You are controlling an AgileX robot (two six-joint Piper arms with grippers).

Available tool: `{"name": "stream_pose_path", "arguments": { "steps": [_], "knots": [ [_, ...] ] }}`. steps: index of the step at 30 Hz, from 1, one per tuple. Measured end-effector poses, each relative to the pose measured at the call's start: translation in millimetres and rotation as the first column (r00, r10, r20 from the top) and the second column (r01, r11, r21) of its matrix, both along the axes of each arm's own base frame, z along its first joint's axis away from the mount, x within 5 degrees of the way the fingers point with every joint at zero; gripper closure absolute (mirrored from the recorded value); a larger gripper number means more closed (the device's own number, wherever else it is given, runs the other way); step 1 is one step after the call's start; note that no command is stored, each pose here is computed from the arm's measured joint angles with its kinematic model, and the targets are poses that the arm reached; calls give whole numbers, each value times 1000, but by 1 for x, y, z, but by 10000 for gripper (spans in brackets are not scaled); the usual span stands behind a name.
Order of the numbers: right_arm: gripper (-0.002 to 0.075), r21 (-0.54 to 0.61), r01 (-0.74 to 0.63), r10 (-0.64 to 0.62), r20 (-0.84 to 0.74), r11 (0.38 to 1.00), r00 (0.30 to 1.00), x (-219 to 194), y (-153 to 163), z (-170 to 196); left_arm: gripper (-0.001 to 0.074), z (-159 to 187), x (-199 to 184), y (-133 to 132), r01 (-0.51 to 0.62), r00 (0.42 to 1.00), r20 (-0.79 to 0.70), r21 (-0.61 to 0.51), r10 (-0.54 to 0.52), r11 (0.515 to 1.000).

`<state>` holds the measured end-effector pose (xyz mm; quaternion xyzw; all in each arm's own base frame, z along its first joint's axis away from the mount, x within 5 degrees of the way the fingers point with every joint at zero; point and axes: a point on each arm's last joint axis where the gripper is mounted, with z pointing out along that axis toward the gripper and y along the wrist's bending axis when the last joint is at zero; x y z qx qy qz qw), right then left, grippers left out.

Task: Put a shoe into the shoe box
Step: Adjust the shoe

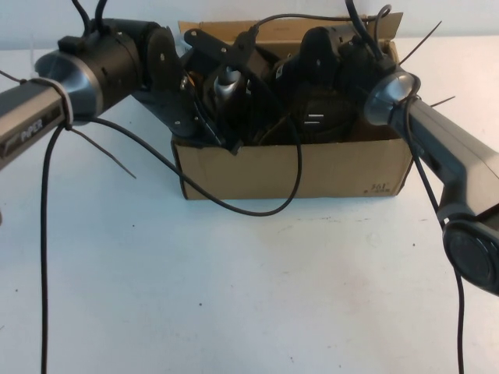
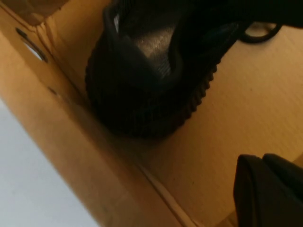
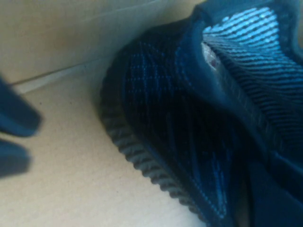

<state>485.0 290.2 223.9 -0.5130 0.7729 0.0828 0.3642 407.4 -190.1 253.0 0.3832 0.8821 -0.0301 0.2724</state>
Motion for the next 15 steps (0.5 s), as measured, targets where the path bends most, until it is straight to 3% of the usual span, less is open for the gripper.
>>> {"name": "stream_pose_path", "arguments": {
  "steps": [15],
  "knots": [
    [715, 16, 6, -6, -7, 1000, 1000, 0, 1, 0, 736, -7, 4, -2, 3, 1000, -14, 8, -3, 1000]
  ]
}}
